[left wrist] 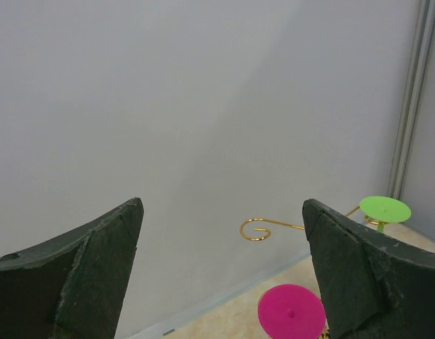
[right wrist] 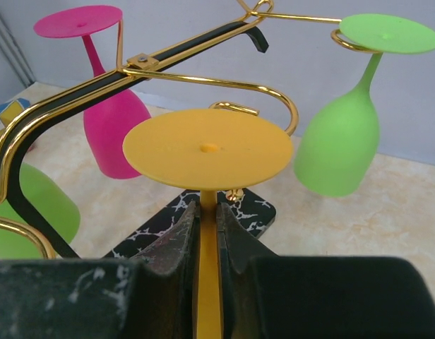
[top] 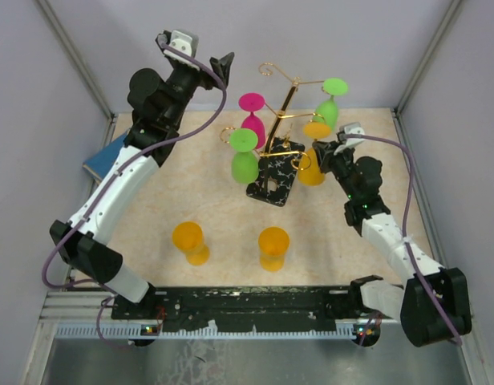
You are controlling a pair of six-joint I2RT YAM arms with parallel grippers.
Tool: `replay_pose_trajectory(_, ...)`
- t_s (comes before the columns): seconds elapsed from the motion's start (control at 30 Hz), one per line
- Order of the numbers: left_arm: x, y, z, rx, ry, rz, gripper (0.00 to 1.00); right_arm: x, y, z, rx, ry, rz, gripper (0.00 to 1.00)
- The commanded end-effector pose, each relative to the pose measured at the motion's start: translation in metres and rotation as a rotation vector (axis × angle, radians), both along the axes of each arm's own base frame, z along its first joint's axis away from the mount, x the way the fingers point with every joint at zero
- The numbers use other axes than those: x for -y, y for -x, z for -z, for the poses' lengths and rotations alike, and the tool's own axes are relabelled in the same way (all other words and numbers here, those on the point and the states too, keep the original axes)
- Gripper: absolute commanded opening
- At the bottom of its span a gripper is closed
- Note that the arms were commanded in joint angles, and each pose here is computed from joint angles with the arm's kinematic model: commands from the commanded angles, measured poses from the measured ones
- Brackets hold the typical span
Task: Place the wine glass upside down on the wine glass rack
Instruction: Turn the wine glass upside down at the wine rack.
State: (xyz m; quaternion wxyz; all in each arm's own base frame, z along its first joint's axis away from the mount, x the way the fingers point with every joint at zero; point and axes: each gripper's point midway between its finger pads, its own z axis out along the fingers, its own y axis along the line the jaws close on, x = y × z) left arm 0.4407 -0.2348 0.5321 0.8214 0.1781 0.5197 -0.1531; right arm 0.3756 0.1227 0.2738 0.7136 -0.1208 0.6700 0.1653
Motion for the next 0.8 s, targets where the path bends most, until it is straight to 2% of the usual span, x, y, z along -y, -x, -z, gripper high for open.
replay_pose_trajectory(0.0, -0.002, -0.001, -0.004, 0.006, 0.016, 0.020, 1.00, 0.001, -0.007, -0.033, 0.144, -0.012, 0.018, 0.00)
replay_pose_trajectory(0.77, -0.015, -0.017, 0.007, 0.002, 0.000, -0.005, 1.00, -0.020, -0.045, -0.047, 0.176, -0.069, 0.019, 0.00)
